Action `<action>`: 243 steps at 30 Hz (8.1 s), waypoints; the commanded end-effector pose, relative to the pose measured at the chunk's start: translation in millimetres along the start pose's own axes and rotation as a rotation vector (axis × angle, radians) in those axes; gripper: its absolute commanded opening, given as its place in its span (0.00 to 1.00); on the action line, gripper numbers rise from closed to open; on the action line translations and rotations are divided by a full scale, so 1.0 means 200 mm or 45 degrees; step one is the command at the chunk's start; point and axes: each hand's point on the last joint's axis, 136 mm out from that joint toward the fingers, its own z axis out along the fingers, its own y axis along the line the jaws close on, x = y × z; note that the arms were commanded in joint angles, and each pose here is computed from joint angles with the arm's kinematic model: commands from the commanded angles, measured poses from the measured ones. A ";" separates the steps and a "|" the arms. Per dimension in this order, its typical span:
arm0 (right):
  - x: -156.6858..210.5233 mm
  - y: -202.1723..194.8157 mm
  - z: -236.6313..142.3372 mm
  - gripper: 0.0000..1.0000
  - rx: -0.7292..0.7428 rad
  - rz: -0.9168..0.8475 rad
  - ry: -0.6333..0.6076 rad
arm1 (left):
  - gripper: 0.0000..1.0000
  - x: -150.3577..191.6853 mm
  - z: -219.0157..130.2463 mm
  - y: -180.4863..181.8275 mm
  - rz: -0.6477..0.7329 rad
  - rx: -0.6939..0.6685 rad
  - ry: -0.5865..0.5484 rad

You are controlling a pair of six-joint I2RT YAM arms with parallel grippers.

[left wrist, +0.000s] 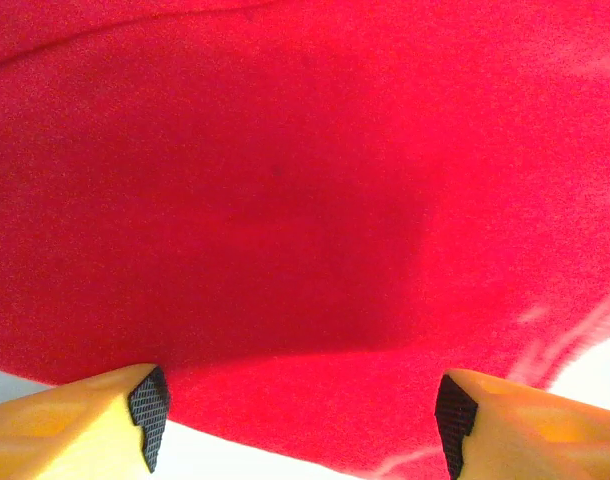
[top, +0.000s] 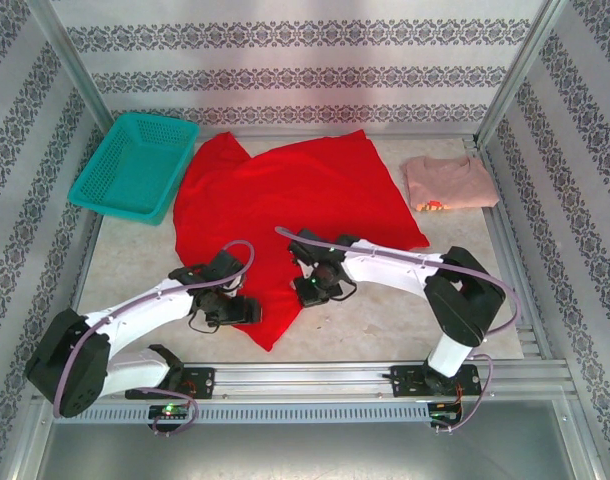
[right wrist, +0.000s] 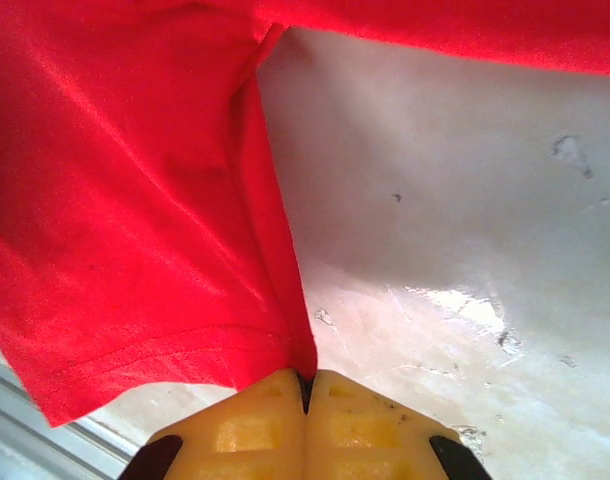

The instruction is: Fold the inside-out t-shirt

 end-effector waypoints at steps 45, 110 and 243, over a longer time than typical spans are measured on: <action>-0.12 -0.18 0.14 0.09 0.064 -0.022 0.032 | 0.51 0.20 0.17 -0.43 0.934 -0.169 -0.106; -0.35 -1.77 -0.49 0.42 0.044 1.130 -0.650 | 0.00 0.08 -0.30 -0.23 0.468 -0.054 -0.145; -0.95 -1.75 -0.58 0.02 0.385 0.704 -0.477 | 0.00 -1.23 -0.75 0.24 -0.108 0.084 -0.349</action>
